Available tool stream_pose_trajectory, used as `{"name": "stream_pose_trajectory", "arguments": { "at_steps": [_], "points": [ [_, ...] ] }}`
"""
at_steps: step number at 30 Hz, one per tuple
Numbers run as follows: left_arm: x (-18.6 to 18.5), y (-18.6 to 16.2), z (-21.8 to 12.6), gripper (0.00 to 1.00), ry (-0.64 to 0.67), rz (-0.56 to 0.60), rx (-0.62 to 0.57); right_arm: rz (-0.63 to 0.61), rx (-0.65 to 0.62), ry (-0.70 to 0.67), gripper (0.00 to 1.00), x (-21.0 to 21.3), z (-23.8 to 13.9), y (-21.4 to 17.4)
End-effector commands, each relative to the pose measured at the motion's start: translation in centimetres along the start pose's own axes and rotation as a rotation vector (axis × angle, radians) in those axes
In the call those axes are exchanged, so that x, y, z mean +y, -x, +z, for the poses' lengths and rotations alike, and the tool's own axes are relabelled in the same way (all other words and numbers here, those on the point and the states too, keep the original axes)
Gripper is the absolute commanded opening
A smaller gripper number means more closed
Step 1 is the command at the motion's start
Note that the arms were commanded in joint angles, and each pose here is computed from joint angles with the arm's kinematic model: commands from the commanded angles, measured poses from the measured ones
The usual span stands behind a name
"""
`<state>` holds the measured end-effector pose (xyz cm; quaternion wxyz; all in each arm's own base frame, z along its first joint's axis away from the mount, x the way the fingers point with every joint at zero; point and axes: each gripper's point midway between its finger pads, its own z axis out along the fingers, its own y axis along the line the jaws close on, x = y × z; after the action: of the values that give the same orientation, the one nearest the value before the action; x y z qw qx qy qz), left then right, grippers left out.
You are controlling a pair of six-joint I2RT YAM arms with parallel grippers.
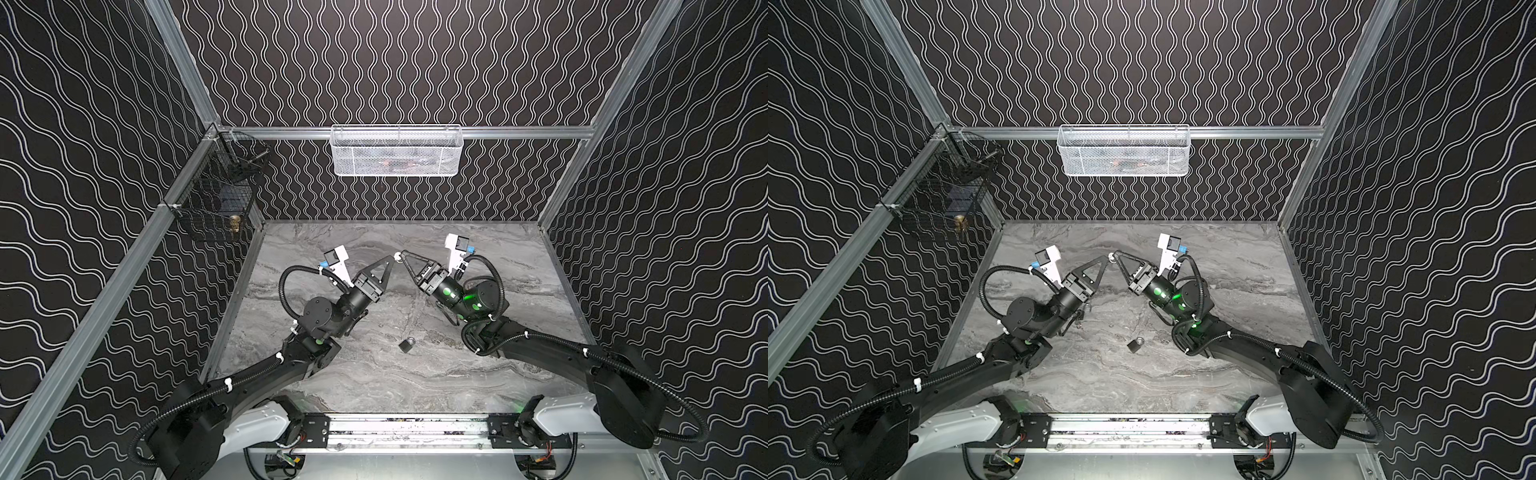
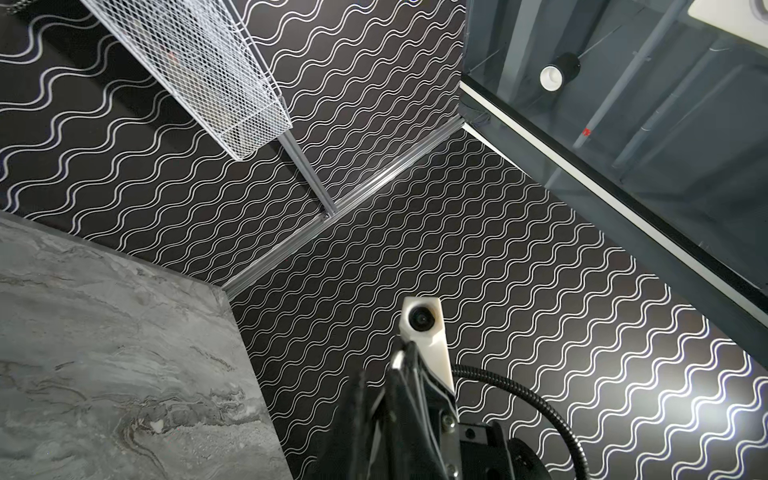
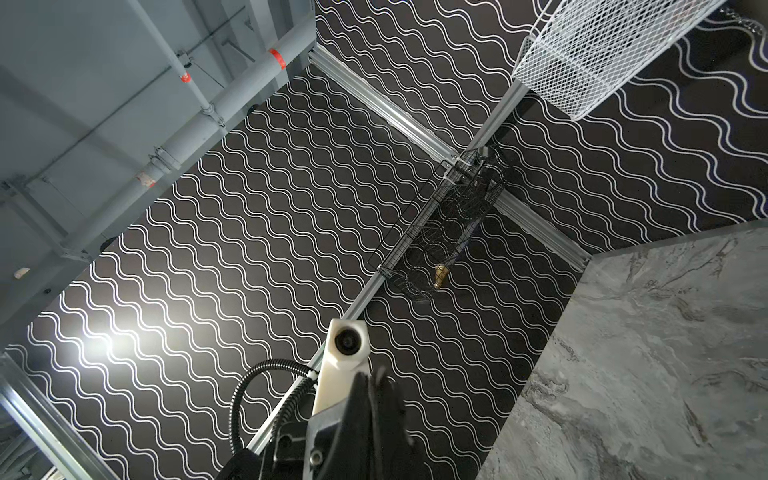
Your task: Unlock with the key
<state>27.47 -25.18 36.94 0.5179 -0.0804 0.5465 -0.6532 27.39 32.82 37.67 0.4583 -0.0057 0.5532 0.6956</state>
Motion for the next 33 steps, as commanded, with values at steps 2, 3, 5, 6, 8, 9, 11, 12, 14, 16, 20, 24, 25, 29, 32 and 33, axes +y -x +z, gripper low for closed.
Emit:
{"name": "stream_pose_trajectory", "arguments": {
  "at_steps": [2,3,5,6,8,9,11,12,14,16,20,24,25,29,32,33],
  "points": [
    [-2.4,0.6,0.1,0.09,-0.100,0.044,-0.014,0.012,-0.001,0.025,0.00,0.6,-0.2,-0.1],
    [-2.6,0.5,0.1,0.08,-0.107,0.048,-0.011,0.013,0.002,0.028,0.00,0.6,-0.1,-0.1],
    [-2.7,0.5,0.1,0.02,-0.113,0.054,-0.006,0.016,0.002,0.035,0.00,0.8,-0.1,-0.1],
    [-2.6,0.4,0.1,0.00,-0.112,0.059,-0.005,0.018,0.000,0.034,0.00,0.8,-0.1,0.0],
    [-2.4,0.4,0.0,0.00,-0.106,0.060,-0.004,0.018,-0.002,0.033,0.00,0.9,-0.2,0.0],
    [-2.4,0.4,-0.1,0.00,-0.104,0.062,-0.006,0.013,-0.004,0.028,0.00,0.8,-0.3,0.1],
    [-2.4,0.4,-0.2,0.00,-0.102,0.073,-0.001,0.007,-0.005,0.026,0.00,0.9,-0.3,0.1],
    [-2.2,0.3,-0.1,0.00,-0.093,0.076,0.005,0.000,-0.005,0.030,0.00,1.0,-0.3,0.2],
    [-1.8,0.3,-0.1,0.00,-0.064,0.089,0.027,-0.009,0.001,0.029,0.06,1.1,-0.3,0.2],
    [-1.5,0.1,-0.3,0.00,-0.036,0.115,0.069,-0.029,0.014,0.017,0.23,1.0,-0.7,0.5],
    [0.8,-0.8,-0.7,0.00,0.106,0.236,0.260,-0.073,0.124,-0.059,0.41,-0.5,-1.6,0.1],
    [3.3,-2.4,-1.5,0.00,0.256,0.413,0.505,-0.083,0.299,-0.099,0.55,-2.3,-3.2,-0.8],
    [3.7,-3.0,-1.6,0.00,0.270,0.443,0.566,-0.086,0.329,-0.110,0.57,-2.6,-3.7,-0.8],
    [4.1,-4.8,-1.3,0.00,0.251,0.518,0.755,-0.152,0.458,-0.130,0.63,-3.2,-5.0,-1.6],
    [4.1,-4.8,-0.9,0.00,0.241,0.542,0.774,-0.188,0.524,-0.109,0.62,-3.3,-5.8,-2.1],
    [4.0,-4.8,-0.9,0.00,0.236,0.546,0.782,-0.188,0.537,-0.099,0.62,-3.3,-6.0,-2.1]
  ]
}}
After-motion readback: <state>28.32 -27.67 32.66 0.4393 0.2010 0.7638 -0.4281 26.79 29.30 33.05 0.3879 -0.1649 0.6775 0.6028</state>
